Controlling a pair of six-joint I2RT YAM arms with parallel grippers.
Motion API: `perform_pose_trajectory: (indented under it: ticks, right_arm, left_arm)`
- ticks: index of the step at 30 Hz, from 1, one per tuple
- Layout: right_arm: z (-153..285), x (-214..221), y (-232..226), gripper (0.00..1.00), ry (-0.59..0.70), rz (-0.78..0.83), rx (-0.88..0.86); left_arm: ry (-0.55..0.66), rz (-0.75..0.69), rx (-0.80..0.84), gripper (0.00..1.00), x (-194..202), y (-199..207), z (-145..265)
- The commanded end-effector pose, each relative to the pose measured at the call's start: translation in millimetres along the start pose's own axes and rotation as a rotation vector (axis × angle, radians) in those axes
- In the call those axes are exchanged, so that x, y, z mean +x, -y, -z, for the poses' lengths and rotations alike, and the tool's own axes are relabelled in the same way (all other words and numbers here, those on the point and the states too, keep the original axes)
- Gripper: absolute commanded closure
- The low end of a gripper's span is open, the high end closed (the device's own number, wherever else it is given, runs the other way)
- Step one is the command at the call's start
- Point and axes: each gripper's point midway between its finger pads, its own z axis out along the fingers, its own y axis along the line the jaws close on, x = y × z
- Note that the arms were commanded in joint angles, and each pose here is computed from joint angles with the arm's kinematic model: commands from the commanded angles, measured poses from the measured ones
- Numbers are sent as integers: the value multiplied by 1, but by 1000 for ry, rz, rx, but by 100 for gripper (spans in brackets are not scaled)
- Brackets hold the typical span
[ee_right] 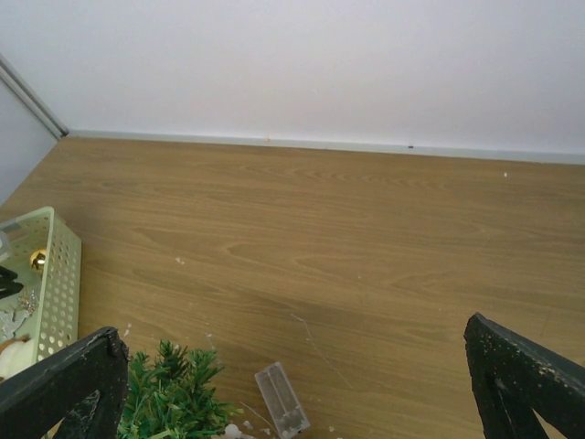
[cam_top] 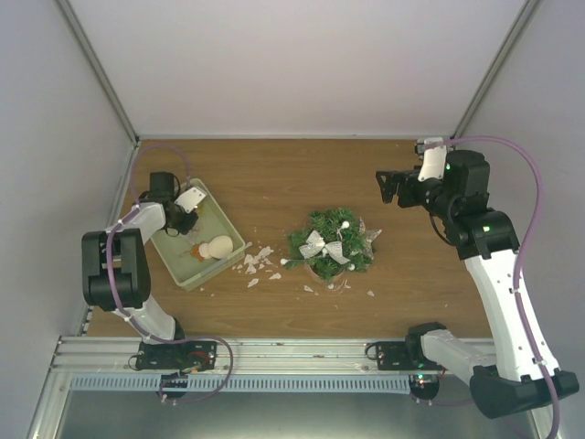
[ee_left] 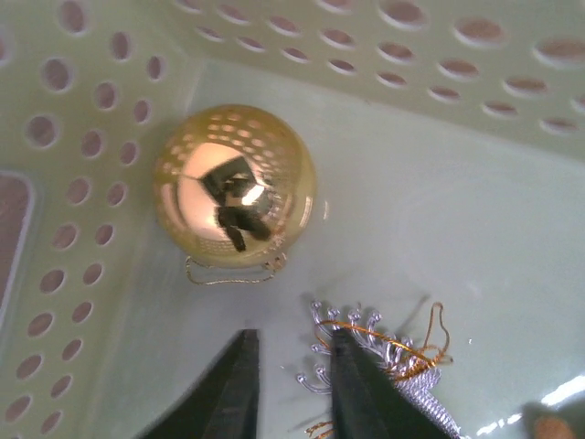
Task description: Decorate the small christmas tree
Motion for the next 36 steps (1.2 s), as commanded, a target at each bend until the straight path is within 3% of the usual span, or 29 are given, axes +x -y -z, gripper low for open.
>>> perform_pose_trajectory:
  ticks: [1, 3, 6, 15, 18, 21, 29, 36]
  right_arm:
    - [-1, -2, 1, 0, 16, -3, -2]
    - [-2, -2, 1, 0, 14, -5, -4]
    - [-2, -1, 2, 0, 11, -7, -2]
    - [-8, 3, 3, 0, -3, -9, -1]
    - [-9, 4, 3, 0, -4, -13, 0]
    - [-10, 7, 4, 0, -7, -19, 0]
    - [-4, 3, 3, 1, 3, -18, 4]
    - [11, -11, -4, 0, 46, -2, -18]
  left_arm:
    - [36, -3, -45, 64, -14, -17, 8]
    - [39, -7, -41, 56, -15, -16, 8]
    - [34, -7, -28, 52, -14, -14, 7]
    - [-5, -40, 91, 52, -5, 7, -6]
    - [-11, -35, 128, 63, -4, 12, -9]
    - [10, -35, 134, 98, -7, 13, -7]
    - [67, -14, 137, 100, -31, 5, 19]
    - [309, -43, 46, 100, -94, -9, 137]
